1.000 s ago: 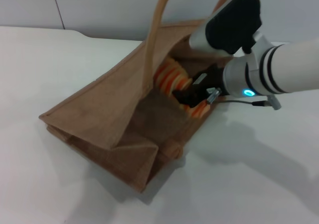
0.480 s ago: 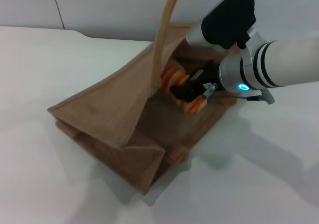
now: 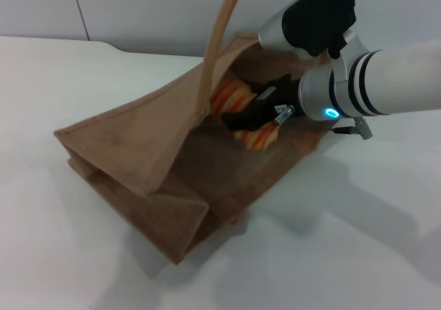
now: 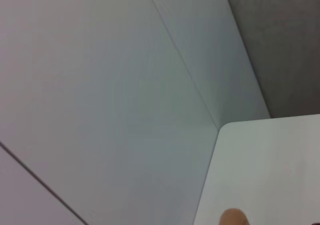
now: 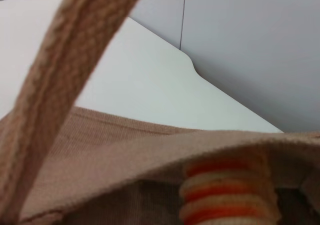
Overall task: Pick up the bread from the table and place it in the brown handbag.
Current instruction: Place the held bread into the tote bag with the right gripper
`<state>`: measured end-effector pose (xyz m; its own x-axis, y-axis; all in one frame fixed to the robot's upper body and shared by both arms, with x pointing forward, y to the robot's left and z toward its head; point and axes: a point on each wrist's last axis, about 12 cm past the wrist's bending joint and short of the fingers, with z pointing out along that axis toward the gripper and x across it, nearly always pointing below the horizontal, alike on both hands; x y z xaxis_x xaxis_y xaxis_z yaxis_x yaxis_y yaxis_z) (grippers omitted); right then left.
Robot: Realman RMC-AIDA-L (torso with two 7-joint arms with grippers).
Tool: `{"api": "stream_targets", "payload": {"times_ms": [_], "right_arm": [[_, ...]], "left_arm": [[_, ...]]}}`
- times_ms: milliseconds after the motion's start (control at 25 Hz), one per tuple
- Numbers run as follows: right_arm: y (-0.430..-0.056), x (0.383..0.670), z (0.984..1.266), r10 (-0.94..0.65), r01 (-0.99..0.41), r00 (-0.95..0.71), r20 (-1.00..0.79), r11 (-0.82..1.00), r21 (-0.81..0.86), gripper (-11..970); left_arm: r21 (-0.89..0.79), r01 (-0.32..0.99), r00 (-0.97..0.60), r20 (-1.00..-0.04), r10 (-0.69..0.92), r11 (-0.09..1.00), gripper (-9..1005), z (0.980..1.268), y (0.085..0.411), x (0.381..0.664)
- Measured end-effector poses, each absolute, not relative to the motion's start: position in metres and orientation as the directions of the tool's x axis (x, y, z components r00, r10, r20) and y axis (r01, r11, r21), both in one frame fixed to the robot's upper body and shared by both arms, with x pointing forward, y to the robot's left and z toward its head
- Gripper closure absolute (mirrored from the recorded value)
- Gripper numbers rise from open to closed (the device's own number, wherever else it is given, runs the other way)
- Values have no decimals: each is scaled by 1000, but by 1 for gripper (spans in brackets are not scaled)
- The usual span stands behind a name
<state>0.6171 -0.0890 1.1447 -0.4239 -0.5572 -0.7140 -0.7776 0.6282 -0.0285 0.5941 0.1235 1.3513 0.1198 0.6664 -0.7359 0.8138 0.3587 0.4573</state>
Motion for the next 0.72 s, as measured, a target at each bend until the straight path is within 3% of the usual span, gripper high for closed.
{"api": "stream_targets", "payload": {"times_ms": [240,440,720], "right_arm": [[-94,618,1143,-553,-770,-438,-708,638,-22,297],[-108,618,1140,-546,-749,-481,-686,663,-2,68],[-151,612,1140,-522,-688,-548,-653,726,-4,68]], "left_arm": [[452,808,101,-739,666,379,851,1349,130,596],[445,787,60,-746,663,429,850,1339,144,599],[422,741,-28,-758,652,522,849,1330,176,606]]}}
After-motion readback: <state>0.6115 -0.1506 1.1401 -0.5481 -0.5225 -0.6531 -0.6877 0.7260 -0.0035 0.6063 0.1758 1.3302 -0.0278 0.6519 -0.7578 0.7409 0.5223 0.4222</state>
